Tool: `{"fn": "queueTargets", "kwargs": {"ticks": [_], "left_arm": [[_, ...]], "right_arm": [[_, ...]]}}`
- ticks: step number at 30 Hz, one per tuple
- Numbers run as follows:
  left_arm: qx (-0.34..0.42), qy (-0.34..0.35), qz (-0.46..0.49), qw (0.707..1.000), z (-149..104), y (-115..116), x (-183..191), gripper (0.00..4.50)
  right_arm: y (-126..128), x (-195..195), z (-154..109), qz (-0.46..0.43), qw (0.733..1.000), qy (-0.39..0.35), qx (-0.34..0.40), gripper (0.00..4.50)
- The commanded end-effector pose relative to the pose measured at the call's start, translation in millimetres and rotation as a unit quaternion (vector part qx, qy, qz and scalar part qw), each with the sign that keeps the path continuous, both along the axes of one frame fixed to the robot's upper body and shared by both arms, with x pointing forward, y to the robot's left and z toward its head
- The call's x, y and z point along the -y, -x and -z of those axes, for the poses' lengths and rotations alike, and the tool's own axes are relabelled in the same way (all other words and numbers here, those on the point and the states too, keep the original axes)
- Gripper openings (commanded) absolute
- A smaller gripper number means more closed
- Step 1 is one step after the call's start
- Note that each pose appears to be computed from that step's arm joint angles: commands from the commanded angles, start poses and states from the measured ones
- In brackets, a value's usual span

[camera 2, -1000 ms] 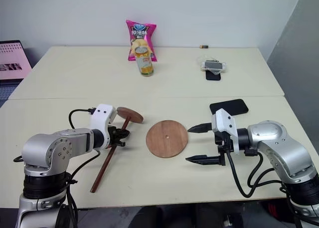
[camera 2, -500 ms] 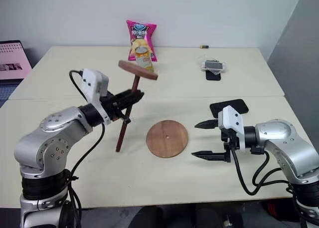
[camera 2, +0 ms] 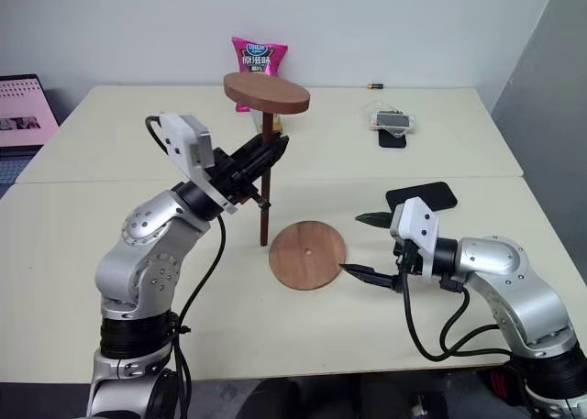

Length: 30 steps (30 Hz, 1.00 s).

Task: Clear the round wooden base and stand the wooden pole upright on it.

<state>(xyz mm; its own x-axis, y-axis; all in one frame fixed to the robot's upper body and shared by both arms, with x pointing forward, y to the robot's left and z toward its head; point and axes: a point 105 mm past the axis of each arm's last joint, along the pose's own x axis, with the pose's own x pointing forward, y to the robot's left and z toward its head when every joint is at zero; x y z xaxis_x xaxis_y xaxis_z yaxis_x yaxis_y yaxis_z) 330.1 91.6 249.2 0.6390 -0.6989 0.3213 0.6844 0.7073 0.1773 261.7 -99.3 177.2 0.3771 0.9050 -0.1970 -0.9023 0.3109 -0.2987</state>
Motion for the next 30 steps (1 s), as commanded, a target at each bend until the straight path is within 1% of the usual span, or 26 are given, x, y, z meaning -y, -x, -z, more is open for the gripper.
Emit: {"fn": "queueTargets", "kwargs": {"ticks": [1,7,10,18,24,30], "left_arm": [[0.038,0.016,0.01,0.999,-7,3,14,0.28],[0.036,0.07,0.043,0.996,-7,8,15,0.28],[0.017,0.097,0.097,0.99,-6,15,16,0.28],[0.032,0.081,0.16,0.983,-4,28,28,0.28],[0.041,0.078,0.146,0.985,5,24,32,0.28],[0.047,0.074,0.109,0.99,16,14,29,0.28]], "right_arm": [[7,-6,-5,-0.007,1.0,0.003,0.009,4.5],[13,-8,-2,-0.005,1.0,0.005,0.0,4.5],[15,-8,1,0.0,1.0,0.006,-0.002,4.5],[18,-5,12,0.006,1.0,0.017,-0.002,4.5],[16,-5,15,0.011,1.0,0.021,0.005,4.5],[12,-3,18,0.027,0.999,0.028,0.017,4.5]]}}
